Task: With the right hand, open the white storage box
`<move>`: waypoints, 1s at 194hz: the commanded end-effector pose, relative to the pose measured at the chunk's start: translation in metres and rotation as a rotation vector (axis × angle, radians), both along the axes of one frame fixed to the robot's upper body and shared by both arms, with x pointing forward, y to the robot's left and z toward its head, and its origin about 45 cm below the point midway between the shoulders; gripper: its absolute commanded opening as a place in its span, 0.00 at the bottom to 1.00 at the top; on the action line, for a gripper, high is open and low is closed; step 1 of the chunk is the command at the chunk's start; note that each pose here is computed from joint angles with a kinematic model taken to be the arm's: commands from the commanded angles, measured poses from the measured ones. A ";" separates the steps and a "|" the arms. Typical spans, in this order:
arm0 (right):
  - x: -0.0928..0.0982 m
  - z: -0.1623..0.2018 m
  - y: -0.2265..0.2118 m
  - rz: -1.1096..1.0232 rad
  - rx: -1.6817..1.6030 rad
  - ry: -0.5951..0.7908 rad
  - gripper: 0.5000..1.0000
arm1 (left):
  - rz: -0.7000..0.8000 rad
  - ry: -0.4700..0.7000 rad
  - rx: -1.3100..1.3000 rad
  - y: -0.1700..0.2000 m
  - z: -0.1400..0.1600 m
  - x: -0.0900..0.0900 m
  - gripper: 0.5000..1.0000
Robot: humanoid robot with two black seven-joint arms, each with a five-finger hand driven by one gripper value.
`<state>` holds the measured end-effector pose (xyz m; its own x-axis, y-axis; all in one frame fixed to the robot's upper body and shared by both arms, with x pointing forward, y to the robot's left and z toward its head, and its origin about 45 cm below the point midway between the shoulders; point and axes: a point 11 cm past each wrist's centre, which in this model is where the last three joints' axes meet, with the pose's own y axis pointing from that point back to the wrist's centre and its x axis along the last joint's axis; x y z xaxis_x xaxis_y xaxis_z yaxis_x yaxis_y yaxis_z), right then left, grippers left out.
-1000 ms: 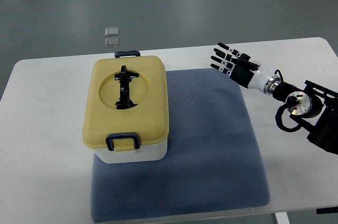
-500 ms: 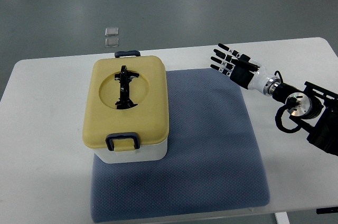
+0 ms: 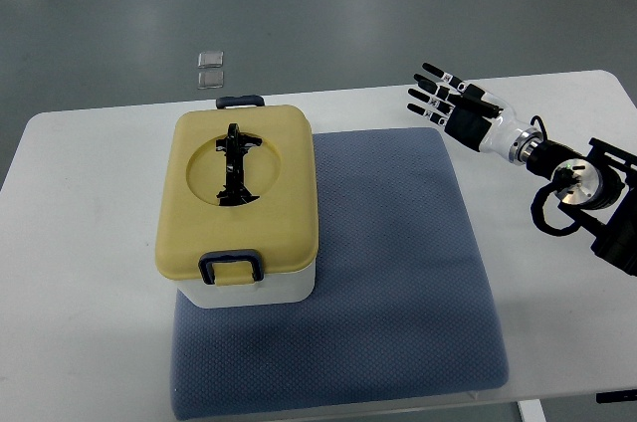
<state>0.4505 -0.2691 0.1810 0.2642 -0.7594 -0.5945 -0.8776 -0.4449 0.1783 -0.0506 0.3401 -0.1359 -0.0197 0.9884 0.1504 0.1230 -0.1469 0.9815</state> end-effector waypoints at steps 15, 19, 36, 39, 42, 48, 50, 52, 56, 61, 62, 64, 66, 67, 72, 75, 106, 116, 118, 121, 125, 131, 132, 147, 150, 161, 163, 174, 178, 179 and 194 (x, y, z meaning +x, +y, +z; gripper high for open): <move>0.006 0.014 -0.005 0.024 -0.035 -0.042 0.86 | 0.001 0.001 0.000 0.000 0.000 -0.001 1.00; 0.006 0.015 -0.005 0.024 -0.040 -0.045 0.86 | 0.001 0.001 0.000 0.000 0.000 -0.001 1.00; 0.010 0.022 -0.004 0.025 -0.063 -0.072 0.86 | 0.001 0.001 0.000 0.000 0.000 -0.001 1.00; 0.011 0.024 -0.004 0.027 -0.072 -0.082 0.86 | 0.001 0.001 0.000 0.000 0.000 -0.001 1.00; 0.012 0.026 -0.004 0.030 -0.076 -0.087 0.86 | 0.000 -0.001 0.000 0.000 0.000 0.000 1.00; 0.013 0.029 -0.003 0.036 -0.091 -0.098 0.86 | 0.000 -0.001 0.000 0.000 0.000 0.000 1.00; 0.014 0.030 -0.004 0.036 -0.096 -0.101 0.86 | 0.001 0.001 0.000 0.000 0.000 -0.001 1.00; 0.014 0.031 -0.004 0.041 -0.103 -0.105 0.86 | 0.001 0.001 0.000 0.000 0.000 -0.001 1.00; 0.015 0.033 -0.005 0.045 -0.116 -0.111 0.86 | 0.000 -0.001 0.000 0.000 0.000 0.000 1.00; 0.016 0.035 -0.005 0.050 -0.131 -0.119 0.86 | 0.001 0.001 0.000 0.000 0.000 -0.001 1.00; 0.016 0.035 -0.004 0.055 -0.139 -0.121 0.86 | 0.000 -0.001 0.000 0.000 0.000 0.000 1.00; 0.017 0.036 -0.004 0.059 -0.147 -0.126 0.86 | 0.000 -0.001 0.000 0.000 0.000 0.000 1.00; 0.017 0.038 -0.004 0.062 -0.154 -0.130 0.86 | 0.001 0.001 0.000 0.000 0.000 -0.001 1.00; 0.017 0.038 -0.004 0.062 -0.154 -0.130 0.86 | 0.001 0.001 0.000 0.000 0.000 -0.001 1.00; 0.019 0.041 -0.003 0.072 -0.175 -0.142 0.86 | -0.001 0.000 0.000 0.000 0.000 0.000 1.00; 0.019 0.042 -0.002 0.078 -0.180 -0.147 0.86 | -0.001 0.000 0.000 0.000 0.000 0.000 1.00; 0.027 0.072 0.006 0.160 -0.330 -0.264 0.86 | 0.001 0.001 0.000 0.000 0.000 -0.001 1.00; 0.028 0.086 0.010 0.199 -0.394 -0.331 0.86 | 0.000 -0.001 0.000 0.000 0.000 0.000 1.00; 0.028 0.089 0.011 0.206 -0.405 -0.344 0.86 | 0.001 0.001 0.000 0.000 0.000 -0.001 1.00; 0.028 0.092 0.011 0.214 -0.419 -0.356 0.86 | 0.001 0.001 0.000 0.000 0.000 -0.001 1.00; 0.027 0.098 0.015 0.237 -0.443 -0.384 0.86 | 0.000 -0.001 0.000 0.000 0.000 0.000 1.00; 0.025 0.108 0.022 0.278 -0.479 -0.425 0.86 | -0.001 0.000 0.000 0.000 0.000 0.000 1.00; 0.024 0.111 0.024 0.289 -0.492 -0.439 0.86 | 0.000 0.001 0.000 0.000 0.000 -0.001 1.00; 0.017 0.126 0.042 0.385 -0.587 -0.526 0.86 | -0.001 0.000 0.000 0.000 0.000 0.000 1.00; 0.016 0.129 0.044 0.397 -0.602 -0.539 0.86 | -0.001 0.000 0.000 0.000 0.000 0.000 1.00; 0.010 0.143 0.059 0.478 -0.696 -0.625 0.86 | 0.000 -0.001 0.000 0.000 0.000 0.000 1.00; 0.010 0.143 0.059 0.478 -0.696 -0.625 0.86 | 0.000 -0.001 0.000 0.000 0.000 0.000 1.00; 0.005 0.160 0.071 0.541 -0.787 -0.728 0.86 | 0.000 0.001 0.000 0.000 0.000 -0.001 1.00; 0.004 0.166 0.075 0.559 -0.817 -0.767 0.86 | 0.000 -0.001 0.000 0.000 0.000 0.000 1.00; 0.004 0.166 0.075 0.559 -0.817 -0.767 0.86 | 0.000 -0.001 0.000 0.000 0.000 0.000 1.00; 0.001 0.187 0.087 0.619 -0.919 -0.899 0.86 | -0.001 0.001 0.000 0.000 0.000 -0.001 1.00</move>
